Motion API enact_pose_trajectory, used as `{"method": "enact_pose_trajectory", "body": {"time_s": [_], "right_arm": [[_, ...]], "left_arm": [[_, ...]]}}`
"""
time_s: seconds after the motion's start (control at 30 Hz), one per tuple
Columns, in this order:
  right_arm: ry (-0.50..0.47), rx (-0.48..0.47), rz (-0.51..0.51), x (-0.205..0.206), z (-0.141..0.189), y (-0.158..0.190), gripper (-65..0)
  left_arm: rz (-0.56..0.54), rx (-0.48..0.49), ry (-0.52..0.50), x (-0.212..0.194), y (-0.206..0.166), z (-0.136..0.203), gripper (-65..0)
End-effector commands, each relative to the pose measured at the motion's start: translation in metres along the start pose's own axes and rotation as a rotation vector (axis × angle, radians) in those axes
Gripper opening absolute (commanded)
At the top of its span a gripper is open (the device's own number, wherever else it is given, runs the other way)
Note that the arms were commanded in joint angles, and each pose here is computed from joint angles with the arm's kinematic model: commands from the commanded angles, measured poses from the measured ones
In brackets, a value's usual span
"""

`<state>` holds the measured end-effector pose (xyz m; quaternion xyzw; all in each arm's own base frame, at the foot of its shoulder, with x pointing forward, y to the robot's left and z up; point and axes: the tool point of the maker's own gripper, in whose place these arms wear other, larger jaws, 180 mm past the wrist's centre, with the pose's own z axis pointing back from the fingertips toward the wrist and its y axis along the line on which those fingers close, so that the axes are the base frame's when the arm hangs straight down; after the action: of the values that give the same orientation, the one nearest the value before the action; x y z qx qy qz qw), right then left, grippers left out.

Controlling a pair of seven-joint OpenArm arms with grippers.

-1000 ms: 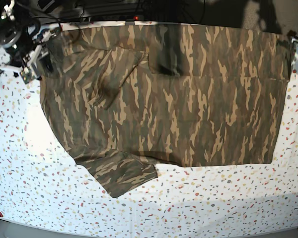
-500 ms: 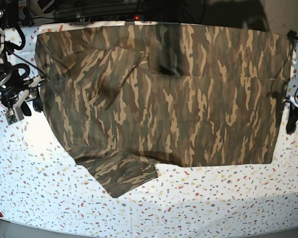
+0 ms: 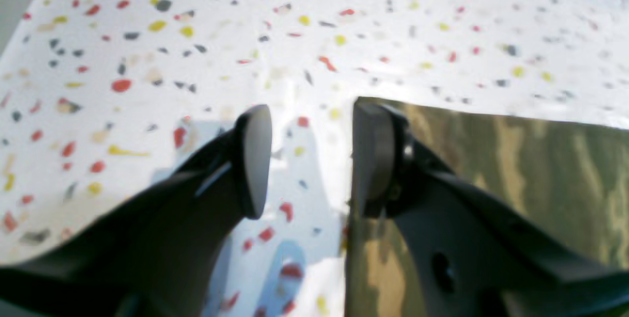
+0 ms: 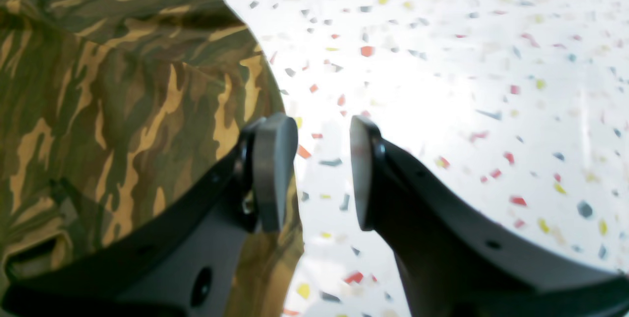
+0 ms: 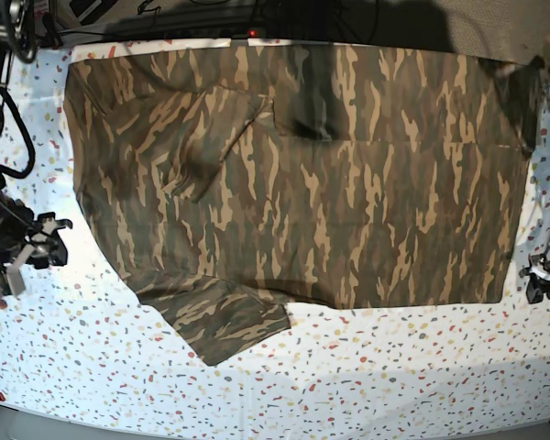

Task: Fold the T-shirt properly
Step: 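Release the collar and move both grippers down to the hem corners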

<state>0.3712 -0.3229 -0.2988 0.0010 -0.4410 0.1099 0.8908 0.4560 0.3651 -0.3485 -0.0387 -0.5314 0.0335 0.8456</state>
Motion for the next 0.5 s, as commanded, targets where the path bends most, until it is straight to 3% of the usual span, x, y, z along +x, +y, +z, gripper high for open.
{"method": "enact_pose_trajectory", "body": {"time_s": [0.0, 0.2, 0.33, 0.47], "right_arm": [[-0.024, 0.003, 0.020, 0.017, -0.001, -0.004, -42.6], [0.089, 0.049, 0.035, 0.023, -0.050, 0.011, -42.6], [0.103, 0.085, -0.027, 0.047, -0.078, 0.024, -42.6], [0.154, 0.145, -0.080, 0.064, -0.097, 0.047, -42.6]], "left_arm": [[-0.002, 0.008, -0.068, 0.032, 0.005, -0.004, -38.7], [0.068, 0.011, -0.054, 0.027, 0.003, -0.020, -38.8], [0.083, 0.009, -0.030, 0.017, -0.002, -0.023, -38.8], [0.076, 0.080, -0.002, 0.004, 0.005, -0.025, -38.9]]}}
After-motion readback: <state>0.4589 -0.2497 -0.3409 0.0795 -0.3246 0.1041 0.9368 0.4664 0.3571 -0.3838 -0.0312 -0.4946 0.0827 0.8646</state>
